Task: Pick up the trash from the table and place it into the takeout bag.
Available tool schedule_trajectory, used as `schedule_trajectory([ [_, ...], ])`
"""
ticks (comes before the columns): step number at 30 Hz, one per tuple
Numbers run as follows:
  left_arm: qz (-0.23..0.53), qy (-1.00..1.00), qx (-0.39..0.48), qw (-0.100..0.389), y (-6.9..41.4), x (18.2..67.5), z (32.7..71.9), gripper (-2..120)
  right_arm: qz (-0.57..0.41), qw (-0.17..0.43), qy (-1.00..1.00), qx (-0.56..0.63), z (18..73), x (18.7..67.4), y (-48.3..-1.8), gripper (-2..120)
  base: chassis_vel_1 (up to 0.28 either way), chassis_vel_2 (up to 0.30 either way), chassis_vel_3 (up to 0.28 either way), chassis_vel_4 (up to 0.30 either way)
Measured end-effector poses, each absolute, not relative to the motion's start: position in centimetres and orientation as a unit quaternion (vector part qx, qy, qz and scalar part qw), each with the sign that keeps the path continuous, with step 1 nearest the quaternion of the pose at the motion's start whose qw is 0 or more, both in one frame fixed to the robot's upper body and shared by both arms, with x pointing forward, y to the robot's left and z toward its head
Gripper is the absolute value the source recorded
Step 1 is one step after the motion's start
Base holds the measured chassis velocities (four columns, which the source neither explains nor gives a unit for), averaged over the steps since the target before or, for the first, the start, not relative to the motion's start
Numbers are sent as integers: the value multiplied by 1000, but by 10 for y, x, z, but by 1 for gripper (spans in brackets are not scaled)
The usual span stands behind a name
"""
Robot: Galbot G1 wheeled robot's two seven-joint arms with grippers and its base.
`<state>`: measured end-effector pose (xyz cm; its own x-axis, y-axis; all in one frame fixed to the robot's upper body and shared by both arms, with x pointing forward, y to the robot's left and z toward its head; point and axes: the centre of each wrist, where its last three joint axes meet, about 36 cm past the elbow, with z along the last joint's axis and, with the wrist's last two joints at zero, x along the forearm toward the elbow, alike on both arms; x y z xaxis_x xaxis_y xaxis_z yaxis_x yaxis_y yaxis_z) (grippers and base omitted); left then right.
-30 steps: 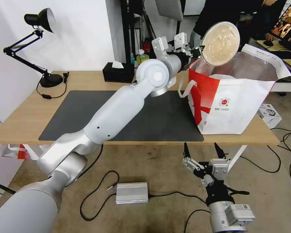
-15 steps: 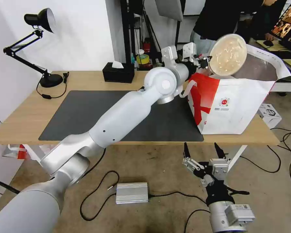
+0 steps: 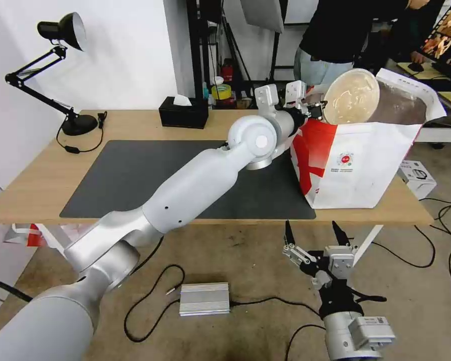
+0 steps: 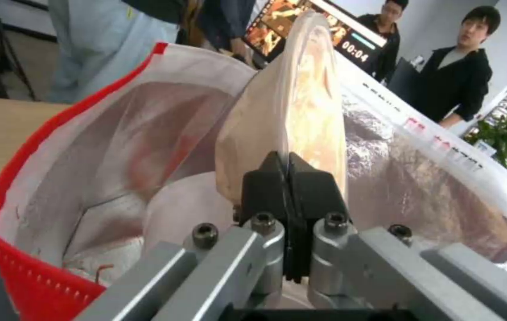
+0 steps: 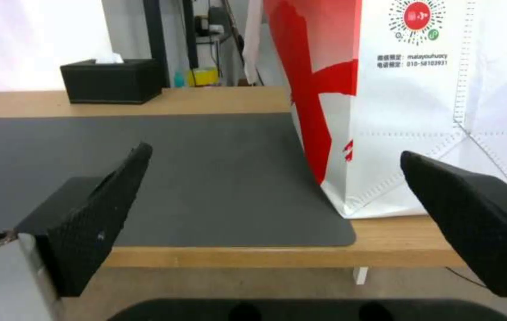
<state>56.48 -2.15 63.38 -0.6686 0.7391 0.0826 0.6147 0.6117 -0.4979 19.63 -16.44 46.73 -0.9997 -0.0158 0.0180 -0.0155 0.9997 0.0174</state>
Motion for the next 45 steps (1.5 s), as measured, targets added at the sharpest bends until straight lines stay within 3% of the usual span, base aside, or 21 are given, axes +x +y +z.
schedule_trajectory([
  [10,214,-888,-382,141,-22,566,632,-1,-9,9,-1000,8,467,196,-164,100,0,0,0,0],
  [17,212,-889,-382,138,-22,567,636,30,-9,9,-1000,8,467,196,-164,100,0,0,0,0],
  [19,212,-889,-382,136,-21,567,637,30,-9,9,-1000,8,467,196,-164,100,0,0,0,0],
  [22,213,-889,-383,132,-21,567,639,47,-9,9,-1000,8,467,196,-164,100,0,0,0,0],
  [28,213,-888,-387,130,-23,565,641,64,-9,9,-1000,8,467,196,-164,100,0,0,0,0],
  [32,214,-887,-390,127,-26,564,644,86,-9,9,-1000,8,467,196,-164,100,0,0,0,0],
  [34,214,-887,-390,127,-26,564,644,86,-9,9,-1000,8,467,196,-164,100,0,0,0,0],
  [37,214,-887,-390,124,-27,564,647,99,-9,9,-1000,8,467,196,-164,100,0,0,0,0],
  [45,217,-888,-390,111,-26,563,655,100,-9,9,-1000,8,467,196,-164,100,0,0,0,0],
])
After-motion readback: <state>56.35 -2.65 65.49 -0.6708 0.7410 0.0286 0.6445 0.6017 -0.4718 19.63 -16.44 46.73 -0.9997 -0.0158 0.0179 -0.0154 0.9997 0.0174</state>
